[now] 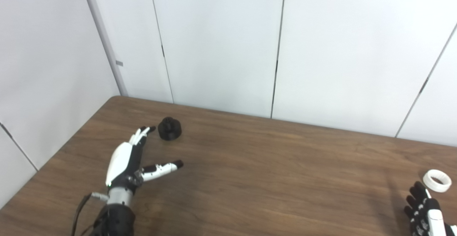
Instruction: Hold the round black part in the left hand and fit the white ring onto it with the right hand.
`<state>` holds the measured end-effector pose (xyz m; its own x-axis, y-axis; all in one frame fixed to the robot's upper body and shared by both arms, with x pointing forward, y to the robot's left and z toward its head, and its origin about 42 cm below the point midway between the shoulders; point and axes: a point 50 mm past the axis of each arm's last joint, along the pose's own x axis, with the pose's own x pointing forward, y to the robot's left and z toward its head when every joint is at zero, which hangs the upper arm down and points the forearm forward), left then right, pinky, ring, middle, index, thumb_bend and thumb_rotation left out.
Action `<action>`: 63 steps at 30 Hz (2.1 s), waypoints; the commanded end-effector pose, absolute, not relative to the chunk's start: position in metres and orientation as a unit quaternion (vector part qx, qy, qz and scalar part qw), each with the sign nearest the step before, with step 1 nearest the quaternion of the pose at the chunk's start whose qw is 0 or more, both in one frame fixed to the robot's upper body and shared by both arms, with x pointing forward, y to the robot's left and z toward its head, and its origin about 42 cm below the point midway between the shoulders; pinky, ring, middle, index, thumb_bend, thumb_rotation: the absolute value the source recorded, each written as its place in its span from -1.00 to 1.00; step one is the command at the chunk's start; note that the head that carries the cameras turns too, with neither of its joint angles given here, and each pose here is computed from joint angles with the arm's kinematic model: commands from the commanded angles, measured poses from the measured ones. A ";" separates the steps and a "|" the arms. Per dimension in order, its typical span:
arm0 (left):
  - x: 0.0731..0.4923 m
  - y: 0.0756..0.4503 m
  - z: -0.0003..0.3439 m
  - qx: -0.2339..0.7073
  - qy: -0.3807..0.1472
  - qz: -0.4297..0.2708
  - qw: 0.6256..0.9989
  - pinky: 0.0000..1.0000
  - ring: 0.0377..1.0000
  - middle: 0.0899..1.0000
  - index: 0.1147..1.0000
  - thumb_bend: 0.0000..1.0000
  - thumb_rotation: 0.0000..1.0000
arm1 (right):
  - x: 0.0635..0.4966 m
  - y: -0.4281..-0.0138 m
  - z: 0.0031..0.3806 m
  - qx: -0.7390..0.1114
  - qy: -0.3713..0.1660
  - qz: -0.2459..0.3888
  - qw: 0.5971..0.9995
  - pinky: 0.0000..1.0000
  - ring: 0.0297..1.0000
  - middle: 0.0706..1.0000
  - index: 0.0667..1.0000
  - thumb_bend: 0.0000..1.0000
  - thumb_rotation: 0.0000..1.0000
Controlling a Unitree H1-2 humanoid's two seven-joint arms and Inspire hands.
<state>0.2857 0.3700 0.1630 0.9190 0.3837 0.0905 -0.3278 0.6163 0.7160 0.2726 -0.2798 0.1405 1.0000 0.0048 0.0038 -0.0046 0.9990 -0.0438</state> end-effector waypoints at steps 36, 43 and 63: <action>0.436 0.413 0.181 0.457 0.118 0.227 0.852 1.00 1.00 0.96 0.70 1.00 -0.08 | 0.267 -0.273 0.146 -0.040 -0.010 0.005 0.999 1.00 1.00 1.00 1.00 -0.29 1.00; 0.450 0.406 0.183 0.455 0.112 0.223 0.855 1.00 1.00 0.94 0.67 1.00 -0.22 | 0.265 -0.273 0.145 -0.042 -0.014 0.007 0.999 1.00 1.00 1.00 1.00 -0.28 1.00; 0.456 0.396 0.171 0.438 0.104 0.207 0.869 1.00 0.99 0.85 0.54 1.00 -0.33 | 0.264 -0.275 0.143 -0.043 -0.011 0.006 0.999 1.00 1.00 1.00 1.00 -0.32 1.00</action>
